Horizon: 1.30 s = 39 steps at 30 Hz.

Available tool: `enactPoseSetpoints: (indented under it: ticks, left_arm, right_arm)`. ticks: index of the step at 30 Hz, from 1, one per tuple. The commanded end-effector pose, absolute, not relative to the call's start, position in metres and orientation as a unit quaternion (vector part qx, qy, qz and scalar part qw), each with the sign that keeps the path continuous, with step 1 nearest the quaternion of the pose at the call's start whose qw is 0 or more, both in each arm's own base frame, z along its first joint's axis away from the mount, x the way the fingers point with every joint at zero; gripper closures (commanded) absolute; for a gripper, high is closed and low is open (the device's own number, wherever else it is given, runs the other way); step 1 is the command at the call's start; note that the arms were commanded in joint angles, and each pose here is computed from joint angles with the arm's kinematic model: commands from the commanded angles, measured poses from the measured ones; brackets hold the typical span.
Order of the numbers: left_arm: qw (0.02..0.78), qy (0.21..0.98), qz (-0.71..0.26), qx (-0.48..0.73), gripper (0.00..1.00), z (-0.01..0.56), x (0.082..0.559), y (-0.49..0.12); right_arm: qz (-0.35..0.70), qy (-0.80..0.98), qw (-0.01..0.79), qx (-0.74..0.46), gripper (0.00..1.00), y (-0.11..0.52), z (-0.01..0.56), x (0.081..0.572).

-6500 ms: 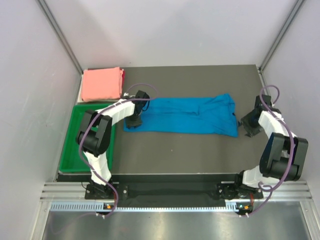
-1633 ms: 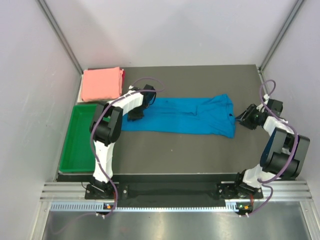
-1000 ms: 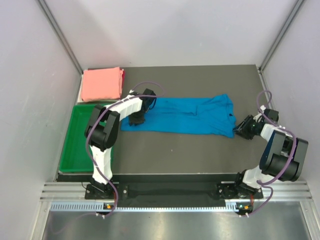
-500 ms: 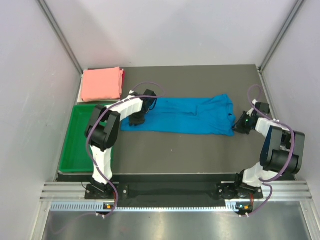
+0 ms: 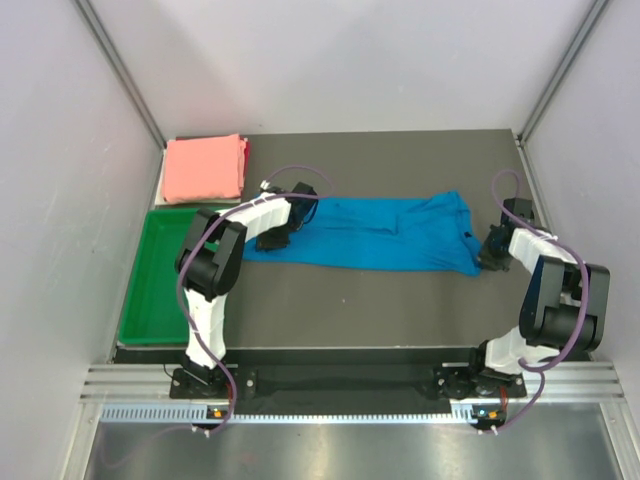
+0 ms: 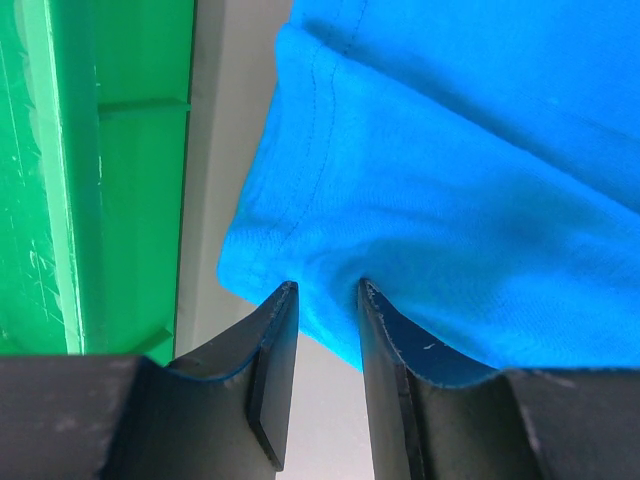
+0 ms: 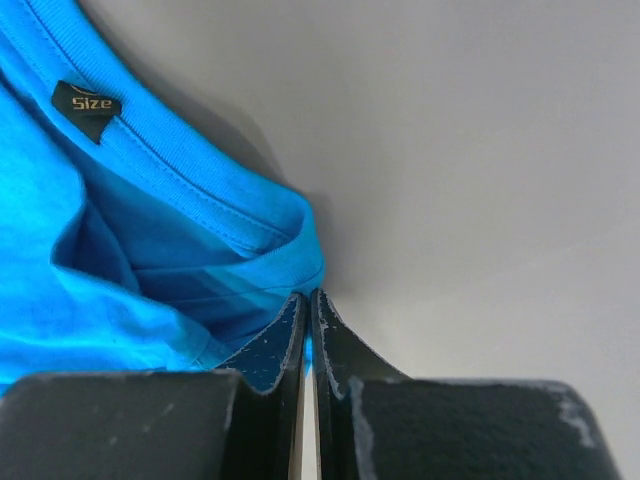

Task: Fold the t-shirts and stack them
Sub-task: Fold the tshirt

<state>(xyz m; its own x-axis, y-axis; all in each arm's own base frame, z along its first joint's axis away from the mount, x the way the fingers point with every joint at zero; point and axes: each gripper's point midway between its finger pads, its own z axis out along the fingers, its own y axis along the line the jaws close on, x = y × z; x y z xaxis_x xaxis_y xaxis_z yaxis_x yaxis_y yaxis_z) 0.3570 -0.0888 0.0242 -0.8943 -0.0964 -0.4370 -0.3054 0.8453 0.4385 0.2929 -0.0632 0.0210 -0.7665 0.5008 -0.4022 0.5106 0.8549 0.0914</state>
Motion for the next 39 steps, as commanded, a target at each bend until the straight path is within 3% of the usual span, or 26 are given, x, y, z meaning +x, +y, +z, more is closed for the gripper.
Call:
enactPoseSetpoints:
  ticks: [1, 9, 16, 18, 22, 25, 31, 39]
  left_arm:
    - [0.156, 0.945, 0.259, -0.123, 0.63, -0.014, 0.339, -0.08]
    - [0.187, 0.965, 0.145, -0.112, 0.63, 0.033, 0.352, -0.122]
    - [0.221, 0.966, 0.096, -0.095, 0.62, 0.068, 0.356, -0.139]
    - [0.218, 0.969, 0.08, -0.089, 0.62, 0.065, 0.354, -0.145]
    - [0.202, 0.971, 0.095, -0.085, 0.62, 0.048, 0.348, -0.14]
    - [0.192, 0.968, 0.137, -0.09, 0.62, 0.035, 0.342, -0.125]
    - [0.175, 0.952, 0.229, -0.103, 0.61, 0.015, 0.328, -0.092]
    - [0.181, 0.953, 0.215, -0.115, 0.61, 0.034, 0.321, -0.089]
  right_arm:
    - [-0.072, 0.933, 0.211, 0.281, 1.0, -0.087, 0.022, 0.289]
    - [-0.016, 0.925, 0.256, 0.281, 0.8, -0.073, 0.071, 0.313]
    - [0.03, 0.93, 0.246, 0.271, 0.64, -0.047, 0.097, 0.309]
    - [0.058, 0.929, 0.249, 0.267, 0.65, -0.035, 0.098, 0.308]
    - [0.104, 0.929, 0.243, 0.258, 0.79, -0.012, 0.09, 0.304]
    - [0.124, 0.93, 0.237, 0.251, 0.81, -0.003, 0.08, 0.299]
    - [0.044, 0.935, 0.212, 0.281, 0.82, -0.029, 0.035, 0.283]
    - [-0.043, 0.927, 0.221, 0.3, 0.82, -0.062, 0.024, 0.277]
